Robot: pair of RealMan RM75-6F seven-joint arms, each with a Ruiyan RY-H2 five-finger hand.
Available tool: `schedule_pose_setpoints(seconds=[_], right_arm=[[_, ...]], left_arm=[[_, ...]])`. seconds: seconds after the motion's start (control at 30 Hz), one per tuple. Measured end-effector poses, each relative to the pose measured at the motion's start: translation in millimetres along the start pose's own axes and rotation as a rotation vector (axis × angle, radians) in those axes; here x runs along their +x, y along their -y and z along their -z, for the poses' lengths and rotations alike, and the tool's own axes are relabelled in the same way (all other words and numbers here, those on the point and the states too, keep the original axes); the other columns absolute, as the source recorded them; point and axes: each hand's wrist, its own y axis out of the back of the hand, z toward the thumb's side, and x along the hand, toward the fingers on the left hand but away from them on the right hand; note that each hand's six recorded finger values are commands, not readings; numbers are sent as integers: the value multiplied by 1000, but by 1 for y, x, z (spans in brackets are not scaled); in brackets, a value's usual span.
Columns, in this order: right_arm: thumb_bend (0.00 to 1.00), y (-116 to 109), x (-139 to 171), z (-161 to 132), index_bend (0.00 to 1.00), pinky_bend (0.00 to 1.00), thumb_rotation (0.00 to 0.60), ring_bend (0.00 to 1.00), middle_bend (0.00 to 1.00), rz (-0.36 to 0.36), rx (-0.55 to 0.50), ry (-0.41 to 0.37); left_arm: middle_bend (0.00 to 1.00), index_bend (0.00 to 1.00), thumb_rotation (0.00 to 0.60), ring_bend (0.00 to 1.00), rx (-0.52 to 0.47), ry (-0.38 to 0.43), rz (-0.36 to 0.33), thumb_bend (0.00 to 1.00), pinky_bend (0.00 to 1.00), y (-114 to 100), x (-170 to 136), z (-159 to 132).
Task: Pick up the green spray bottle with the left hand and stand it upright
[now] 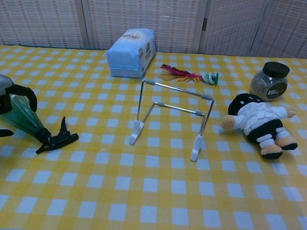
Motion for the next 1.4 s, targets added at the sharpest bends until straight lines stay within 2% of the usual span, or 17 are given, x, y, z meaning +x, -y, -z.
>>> schedule_pose_setpoints(seconds=[0.43, 0.63, 1.03, 1.17, 1.33, 1.4], right_arm=[[456, -2, -1, 9, 0, 0, 600, 0, 0, -17, -16, 28], [456, -5, 1, 12, 0, 0, 600, 0, 0, -14, -23, 32], [456, -5, 2, 11, 0, 0, 600, 0, 0, -21, -27, 30], [456, -5, 2, 12, 0, 0, 600, 0, 0, -21, -26, 32], [456, -4, 2, 12, 0, 0, 600, 0, 0, -23, -27, 31], [456, -5, 2, 11, 0, 0, 600, 0, 0, -22, -28, 30]], left_arm=[[1000, 405, 600, 1000, -2, 19, 58, 276, 1000, 17, 30, -12], [1000, 417, 600, 1000, 15, 27, 83, 351, 1000, 23, 35, -14], [1000, 460, 600, 1000, 31, 12, 124, 362, 1000, 36, 42, -9], [1000, 518, 600, 1000, 29, 4, 128, 402, 1000, 39, 43, -6], [1000, 611, 600, 1000, 25, 0, 98, 416, 1000, 34, 43, -6], [1000, 607, 600, 1000, 20, -4, 82, 428, 1000, 31, 43, -6]])
